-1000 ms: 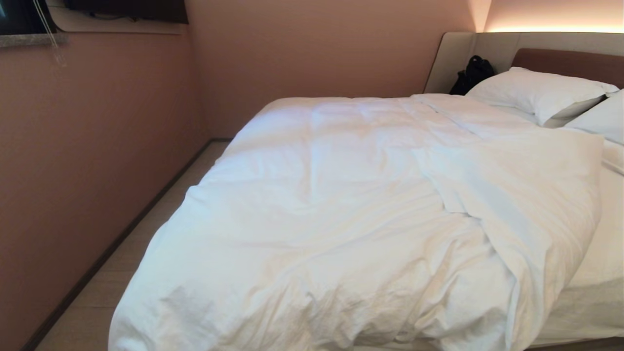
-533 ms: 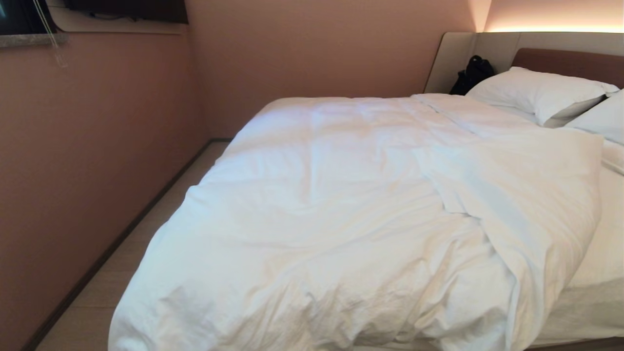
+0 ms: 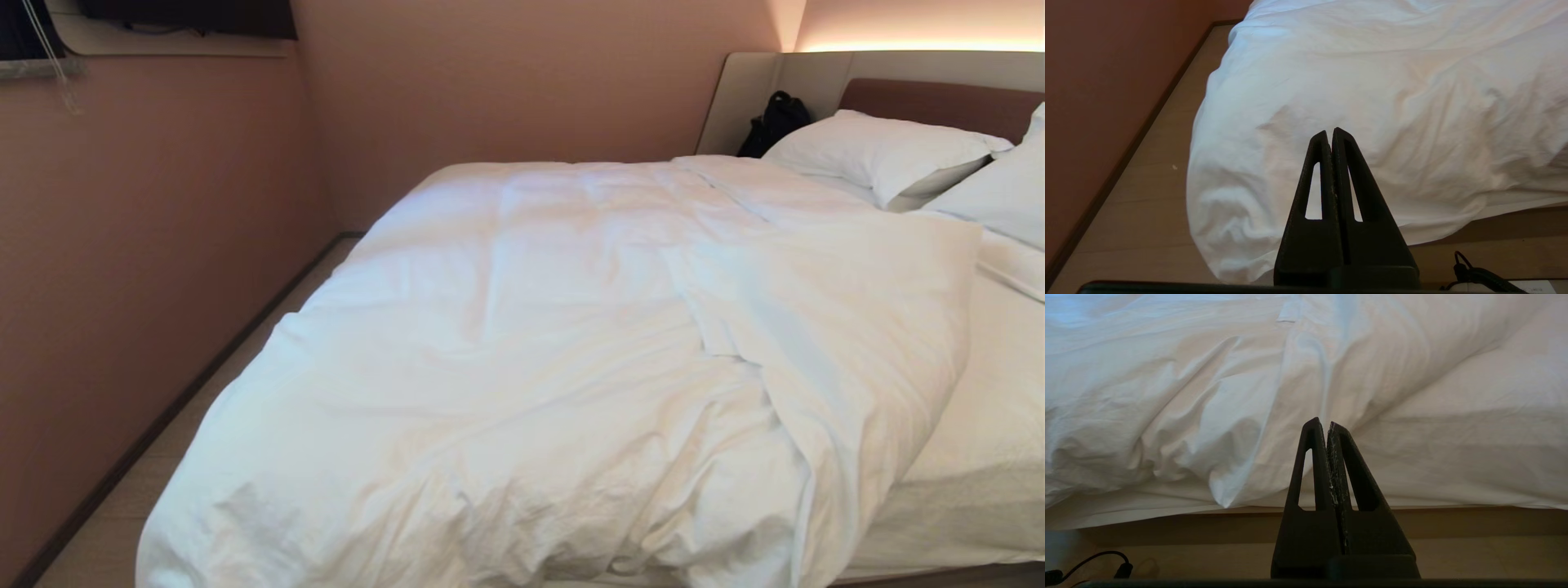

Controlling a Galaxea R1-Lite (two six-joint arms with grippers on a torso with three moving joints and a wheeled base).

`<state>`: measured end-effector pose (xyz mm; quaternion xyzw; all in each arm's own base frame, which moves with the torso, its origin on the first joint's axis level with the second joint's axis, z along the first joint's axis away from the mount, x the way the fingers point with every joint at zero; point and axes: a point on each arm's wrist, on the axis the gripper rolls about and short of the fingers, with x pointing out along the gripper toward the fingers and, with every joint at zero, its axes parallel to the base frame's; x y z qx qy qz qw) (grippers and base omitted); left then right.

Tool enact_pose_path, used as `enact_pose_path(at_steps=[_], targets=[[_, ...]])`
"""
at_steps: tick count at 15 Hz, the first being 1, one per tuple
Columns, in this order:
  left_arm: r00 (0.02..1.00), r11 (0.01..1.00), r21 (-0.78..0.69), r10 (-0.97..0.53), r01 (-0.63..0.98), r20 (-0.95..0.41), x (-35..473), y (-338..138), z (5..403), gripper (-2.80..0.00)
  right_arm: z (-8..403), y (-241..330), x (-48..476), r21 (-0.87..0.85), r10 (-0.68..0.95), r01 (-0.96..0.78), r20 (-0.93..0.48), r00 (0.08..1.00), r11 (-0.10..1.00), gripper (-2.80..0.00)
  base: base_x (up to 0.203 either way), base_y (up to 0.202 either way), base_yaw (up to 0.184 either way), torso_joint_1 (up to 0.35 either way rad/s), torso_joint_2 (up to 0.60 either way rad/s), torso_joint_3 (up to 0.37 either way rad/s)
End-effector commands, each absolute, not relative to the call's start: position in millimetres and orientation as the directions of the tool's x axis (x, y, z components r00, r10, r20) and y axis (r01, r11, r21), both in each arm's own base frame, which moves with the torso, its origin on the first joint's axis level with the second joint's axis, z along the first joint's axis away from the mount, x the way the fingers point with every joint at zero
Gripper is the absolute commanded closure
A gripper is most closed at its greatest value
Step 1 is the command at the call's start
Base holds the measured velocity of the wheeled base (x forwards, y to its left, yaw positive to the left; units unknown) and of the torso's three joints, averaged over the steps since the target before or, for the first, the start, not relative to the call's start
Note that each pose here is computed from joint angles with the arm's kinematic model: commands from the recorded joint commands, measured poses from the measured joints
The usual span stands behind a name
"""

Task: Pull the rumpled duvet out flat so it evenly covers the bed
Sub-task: Hold the folded corner of the quilt

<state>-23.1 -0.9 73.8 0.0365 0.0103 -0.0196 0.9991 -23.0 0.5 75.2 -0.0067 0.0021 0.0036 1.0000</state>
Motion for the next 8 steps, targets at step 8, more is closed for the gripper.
enact_pose_path(at_steps=[8], targets=[[0.999, 0.997, 0.073, -0.04, 0.041, -0.023, -23.0, -0.9, 73.8, 0.0, 75.1, 0.5, -22.9, -0.014, 0.008, -0.008, -0.006, 1.0, 1.0, 0.0, 0.0, -0.194, 0.0, 0.003, 0.0, 0.004]])
